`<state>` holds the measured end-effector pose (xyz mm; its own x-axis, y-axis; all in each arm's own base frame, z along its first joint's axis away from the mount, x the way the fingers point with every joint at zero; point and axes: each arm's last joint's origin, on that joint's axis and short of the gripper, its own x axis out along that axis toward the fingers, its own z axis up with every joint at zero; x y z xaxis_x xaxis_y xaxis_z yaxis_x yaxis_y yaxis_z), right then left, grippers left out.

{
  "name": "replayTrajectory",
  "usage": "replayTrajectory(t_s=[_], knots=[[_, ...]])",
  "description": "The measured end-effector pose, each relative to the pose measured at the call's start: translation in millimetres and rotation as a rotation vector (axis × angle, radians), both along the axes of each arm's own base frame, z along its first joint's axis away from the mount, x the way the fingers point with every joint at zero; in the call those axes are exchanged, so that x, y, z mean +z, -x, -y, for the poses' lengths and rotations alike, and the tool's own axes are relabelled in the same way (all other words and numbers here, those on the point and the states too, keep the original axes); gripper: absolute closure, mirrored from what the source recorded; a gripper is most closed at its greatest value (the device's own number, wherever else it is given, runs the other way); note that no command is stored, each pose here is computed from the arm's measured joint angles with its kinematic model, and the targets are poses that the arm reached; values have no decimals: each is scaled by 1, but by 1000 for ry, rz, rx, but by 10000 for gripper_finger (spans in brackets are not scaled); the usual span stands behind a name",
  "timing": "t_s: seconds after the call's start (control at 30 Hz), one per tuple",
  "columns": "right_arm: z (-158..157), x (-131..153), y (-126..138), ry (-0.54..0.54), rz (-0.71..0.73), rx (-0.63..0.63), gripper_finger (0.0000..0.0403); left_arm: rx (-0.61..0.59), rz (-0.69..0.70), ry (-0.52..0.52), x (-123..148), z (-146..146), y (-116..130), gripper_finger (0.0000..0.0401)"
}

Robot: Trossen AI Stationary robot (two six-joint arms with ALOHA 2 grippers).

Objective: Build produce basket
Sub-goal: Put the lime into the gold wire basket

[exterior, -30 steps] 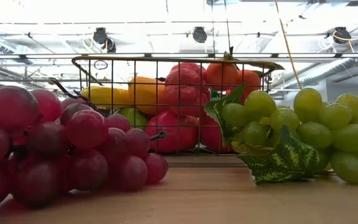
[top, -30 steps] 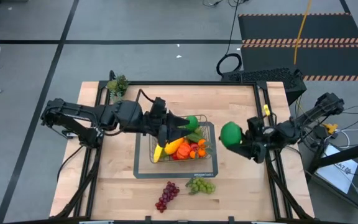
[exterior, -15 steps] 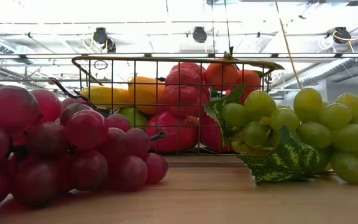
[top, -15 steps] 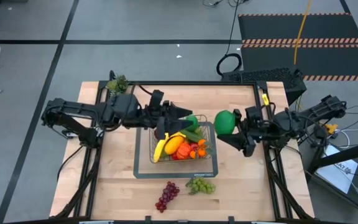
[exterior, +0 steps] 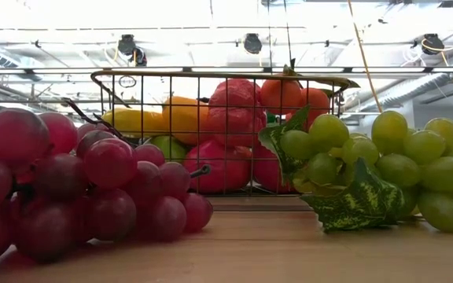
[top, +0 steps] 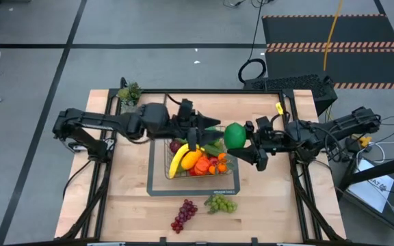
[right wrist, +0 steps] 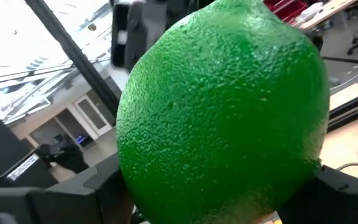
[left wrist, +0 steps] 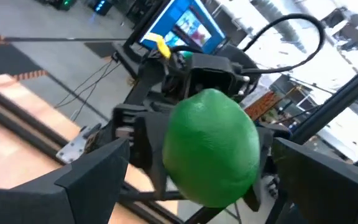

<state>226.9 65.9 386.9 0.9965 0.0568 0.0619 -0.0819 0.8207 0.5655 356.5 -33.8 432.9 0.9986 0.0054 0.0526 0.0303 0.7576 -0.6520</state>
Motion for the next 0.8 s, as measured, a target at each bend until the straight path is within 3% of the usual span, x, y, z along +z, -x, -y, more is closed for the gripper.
replayTrajectory(t_s=[0.37, 0.8], knots=[[10, -3, -3, 5, -31, -45, 110, -9, 57, -8, -23, 0, -35, 10], [10, -7, -3, -8, -70, -46, 110, -24, 74, -75, -29, 0, -42, 11]])
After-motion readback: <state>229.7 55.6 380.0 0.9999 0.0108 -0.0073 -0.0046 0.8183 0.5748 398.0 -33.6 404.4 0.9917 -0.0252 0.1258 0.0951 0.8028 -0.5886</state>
